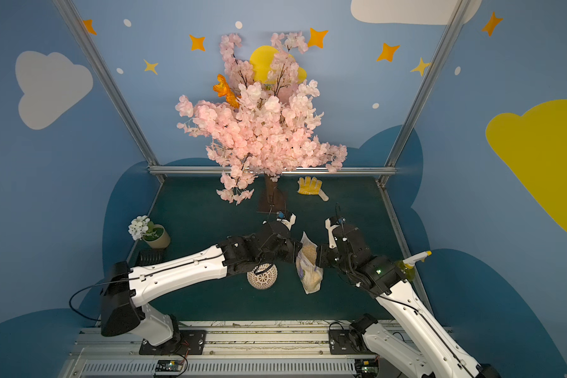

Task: Pour the oats into the breakfast bowl
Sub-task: Open the oats bag at the center of the board.

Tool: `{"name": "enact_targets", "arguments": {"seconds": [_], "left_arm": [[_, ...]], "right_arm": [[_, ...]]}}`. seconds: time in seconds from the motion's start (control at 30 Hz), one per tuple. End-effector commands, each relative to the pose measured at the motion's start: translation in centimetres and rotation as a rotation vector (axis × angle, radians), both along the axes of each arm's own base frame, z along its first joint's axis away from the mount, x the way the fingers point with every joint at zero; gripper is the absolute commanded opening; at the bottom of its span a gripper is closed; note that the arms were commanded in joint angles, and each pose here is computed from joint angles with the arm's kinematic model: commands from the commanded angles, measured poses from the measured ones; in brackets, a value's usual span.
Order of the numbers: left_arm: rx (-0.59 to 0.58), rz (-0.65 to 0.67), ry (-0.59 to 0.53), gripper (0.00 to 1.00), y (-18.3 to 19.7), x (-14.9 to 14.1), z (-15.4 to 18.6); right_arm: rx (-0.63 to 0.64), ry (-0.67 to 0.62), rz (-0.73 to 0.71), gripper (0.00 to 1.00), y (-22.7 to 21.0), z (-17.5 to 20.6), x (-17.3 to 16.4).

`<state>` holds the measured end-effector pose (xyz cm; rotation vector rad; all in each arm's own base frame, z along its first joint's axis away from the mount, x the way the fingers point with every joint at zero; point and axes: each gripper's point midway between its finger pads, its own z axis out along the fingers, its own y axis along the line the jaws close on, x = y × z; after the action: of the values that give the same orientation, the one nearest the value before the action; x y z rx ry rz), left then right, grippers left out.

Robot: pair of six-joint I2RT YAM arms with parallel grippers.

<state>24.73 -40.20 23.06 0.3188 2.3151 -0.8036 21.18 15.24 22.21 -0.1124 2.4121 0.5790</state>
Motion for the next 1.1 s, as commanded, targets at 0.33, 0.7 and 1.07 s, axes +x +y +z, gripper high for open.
{"name": "enact_targets", "arguments": {"seconds": [0.33, 0.7, 1.07], "left_arm": [[0.027, -0.033, 0.011, 0.53, -2.4, 1.1, -2.0], [0.191, -0.048, -0.1, 0.03, -0.9, 3.2, 1.0], [0.168, -0.025, -0.05, 0.03, -0.3, 5.9, 1.1]], "right_arm": [[0.09, -0.097, -0.008, 0.0, 0.3, 1.9, 0.3], [-0.162, -0.269, -0.136, 0.0, -3.4, 4.3, 3.7], [-0.223, -0.333, -0.138, 0.0, -2.3, 4.2, 7.8]]}}
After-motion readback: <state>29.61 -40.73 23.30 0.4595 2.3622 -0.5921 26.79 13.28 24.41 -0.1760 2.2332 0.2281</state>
